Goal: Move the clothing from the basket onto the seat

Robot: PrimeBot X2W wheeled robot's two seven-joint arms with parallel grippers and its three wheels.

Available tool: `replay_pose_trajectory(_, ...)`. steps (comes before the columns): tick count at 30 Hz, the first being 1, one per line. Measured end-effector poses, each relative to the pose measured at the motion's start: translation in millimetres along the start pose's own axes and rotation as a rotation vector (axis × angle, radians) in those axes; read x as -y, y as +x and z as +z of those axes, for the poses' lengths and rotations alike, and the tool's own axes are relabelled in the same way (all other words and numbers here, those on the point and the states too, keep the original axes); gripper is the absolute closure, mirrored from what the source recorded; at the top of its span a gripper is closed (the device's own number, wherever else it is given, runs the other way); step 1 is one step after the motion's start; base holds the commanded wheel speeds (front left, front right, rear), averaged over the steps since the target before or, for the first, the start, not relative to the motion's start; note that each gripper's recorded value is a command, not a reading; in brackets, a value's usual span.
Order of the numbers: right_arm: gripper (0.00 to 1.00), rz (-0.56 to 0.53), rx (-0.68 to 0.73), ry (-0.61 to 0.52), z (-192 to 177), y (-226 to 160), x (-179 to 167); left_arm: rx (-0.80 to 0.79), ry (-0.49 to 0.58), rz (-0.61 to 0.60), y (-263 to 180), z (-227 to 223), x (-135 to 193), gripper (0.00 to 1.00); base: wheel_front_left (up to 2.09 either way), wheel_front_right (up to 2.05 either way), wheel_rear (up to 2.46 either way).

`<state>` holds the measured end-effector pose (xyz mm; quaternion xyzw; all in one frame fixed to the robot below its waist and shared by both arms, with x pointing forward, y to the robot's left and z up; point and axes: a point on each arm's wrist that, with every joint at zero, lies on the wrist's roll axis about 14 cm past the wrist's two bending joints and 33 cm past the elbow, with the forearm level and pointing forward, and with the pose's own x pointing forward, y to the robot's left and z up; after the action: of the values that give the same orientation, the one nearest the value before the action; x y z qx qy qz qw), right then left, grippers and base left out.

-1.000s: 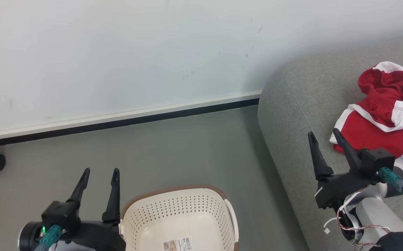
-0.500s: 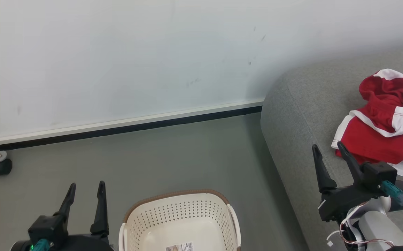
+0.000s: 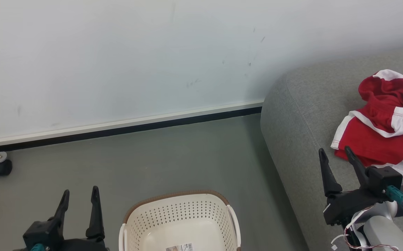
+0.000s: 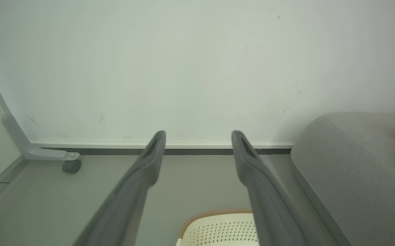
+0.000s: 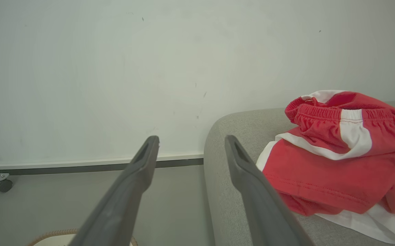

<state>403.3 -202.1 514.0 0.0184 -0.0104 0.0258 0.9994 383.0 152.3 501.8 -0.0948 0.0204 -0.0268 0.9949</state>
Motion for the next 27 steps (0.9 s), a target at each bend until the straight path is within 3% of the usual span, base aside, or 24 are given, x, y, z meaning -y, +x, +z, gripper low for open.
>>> replay_pose_trajectory(27,0.0,-0.011,-0.005,0.013,1,-5,-3,-0.012,0.007,0.063,-3,-4,-11,0.0,0.0,0.0,0.0)
